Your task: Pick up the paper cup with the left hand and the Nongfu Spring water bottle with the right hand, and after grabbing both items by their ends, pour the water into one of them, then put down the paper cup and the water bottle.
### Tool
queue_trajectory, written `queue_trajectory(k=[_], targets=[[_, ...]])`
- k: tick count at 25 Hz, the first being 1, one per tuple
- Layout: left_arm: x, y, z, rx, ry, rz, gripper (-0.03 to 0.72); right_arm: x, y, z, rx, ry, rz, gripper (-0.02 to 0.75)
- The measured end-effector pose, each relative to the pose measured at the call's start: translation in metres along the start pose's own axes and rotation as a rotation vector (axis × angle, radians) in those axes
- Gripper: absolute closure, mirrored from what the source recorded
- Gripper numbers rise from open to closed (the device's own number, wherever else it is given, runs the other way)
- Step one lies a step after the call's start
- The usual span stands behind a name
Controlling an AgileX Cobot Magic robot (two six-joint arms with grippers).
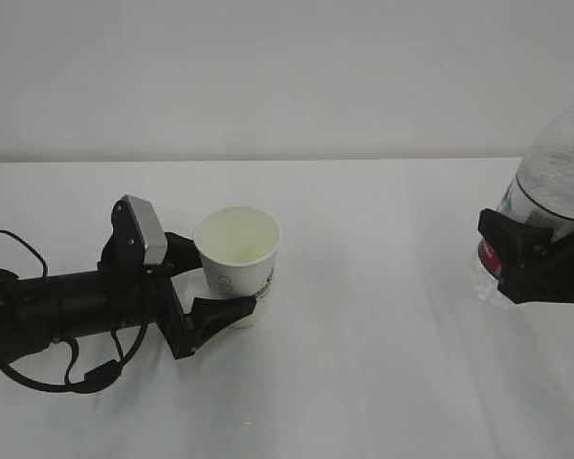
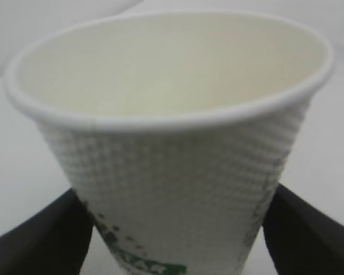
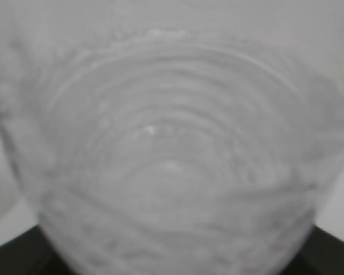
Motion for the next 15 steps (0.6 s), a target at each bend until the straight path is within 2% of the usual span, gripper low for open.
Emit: queue_trajectory(k=[8, 15], targets=[[0.016, -0.004, -0.013, -0.025, 0.012, -0.005, 0.005, 0.000, 0.000, 0.000, 0.006, 0.000, 0.001, 0.233], [0.022, 0.004, -0.005, -0.062, -0.015, 0.021, -0.003, 0.000, 0.000, 0.000, 0.007, 0.002, 0.001, 0.233]])
Point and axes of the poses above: a point on each arm's last joint axis where the gripper is mounted, x pointing out along that axis toward the gripper, y along the wrist's bending axis when the last joint is at zero, z = x × y, the point moved 5 cm from there along x, pointing out along that axis toward the gripper, and after that the axes turned 2 degrees about -x, right-handed, at the moved point
